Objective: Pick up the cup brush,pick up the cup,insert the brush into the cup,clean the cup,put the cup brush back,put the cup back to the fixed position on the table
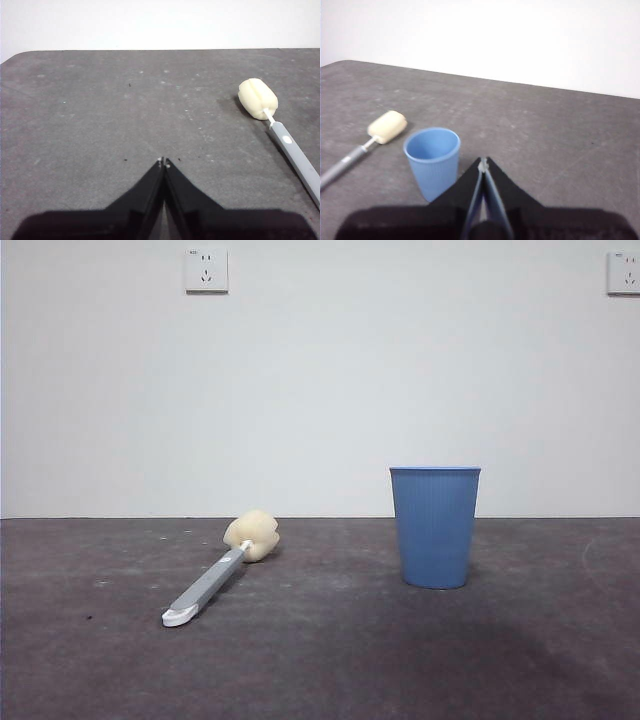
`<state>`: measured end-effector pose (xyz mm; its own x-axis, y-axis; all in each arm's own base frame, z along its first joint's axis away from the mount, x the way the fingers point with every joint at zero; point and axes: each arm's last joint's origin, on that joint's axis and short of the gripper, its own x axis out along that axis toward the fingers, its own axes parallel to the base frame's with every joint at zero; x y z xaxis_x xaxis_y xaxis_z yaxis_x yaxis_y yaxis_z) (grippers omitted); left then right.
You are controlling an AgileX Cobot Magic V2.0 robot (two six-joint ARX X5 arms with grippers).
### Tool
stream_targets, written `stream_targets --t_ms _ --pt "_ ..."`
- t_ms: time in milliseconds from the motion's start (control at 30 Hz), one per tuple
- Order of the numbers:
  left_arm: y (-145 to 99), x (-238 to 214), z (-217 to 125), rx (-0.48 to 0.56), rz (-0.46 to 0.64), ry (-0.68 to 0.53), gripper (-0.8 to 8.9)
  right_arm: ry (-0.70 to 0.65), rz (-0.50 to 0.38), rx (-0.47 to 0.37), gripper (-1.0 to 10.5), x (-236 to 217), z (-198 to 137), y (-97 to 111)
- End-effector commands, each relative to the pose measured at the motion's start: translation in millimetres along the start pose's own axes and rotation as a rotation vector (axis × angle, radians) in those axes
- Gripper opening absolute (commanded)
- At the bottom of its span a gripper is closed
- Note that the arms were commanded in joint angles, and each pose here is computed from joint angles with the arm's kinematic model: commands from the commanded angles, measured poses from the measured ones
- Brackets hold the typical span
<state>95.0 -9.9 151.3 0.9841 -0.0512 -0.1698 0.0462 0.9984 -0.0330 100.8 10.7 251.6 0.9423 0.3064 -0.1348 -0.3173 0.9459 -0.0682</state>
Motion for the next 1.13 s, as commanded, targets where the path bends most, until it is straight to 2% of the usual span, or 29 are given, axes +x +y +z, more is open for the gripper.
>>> stream_targets --t_ms 33,200,400,1133 --pt "0.4 1.2 -3.8 -0.007 0.004 0.006 -0.03 0.0 -0.012 0.035 0.0 2.7 -30.9 1.6" --pt "0.4 1.2 -3.8 -0.007 0.004 0.006 -0.03 0.032 -0.015 0.113 0.0 5.2 -72.4 5.0" --pt "0.4 1.2 -3.8 -0.007 0.004 0.006 -0.03 0.046 -0.016 0.187 0.0 7.8 -98.1 7.1" --pt "0.4 1.2 -3.8 -0.007 0.004 0.006 -0.03 0.027 -0.017 0.193 0.0 7.2 -100.9 7.5"
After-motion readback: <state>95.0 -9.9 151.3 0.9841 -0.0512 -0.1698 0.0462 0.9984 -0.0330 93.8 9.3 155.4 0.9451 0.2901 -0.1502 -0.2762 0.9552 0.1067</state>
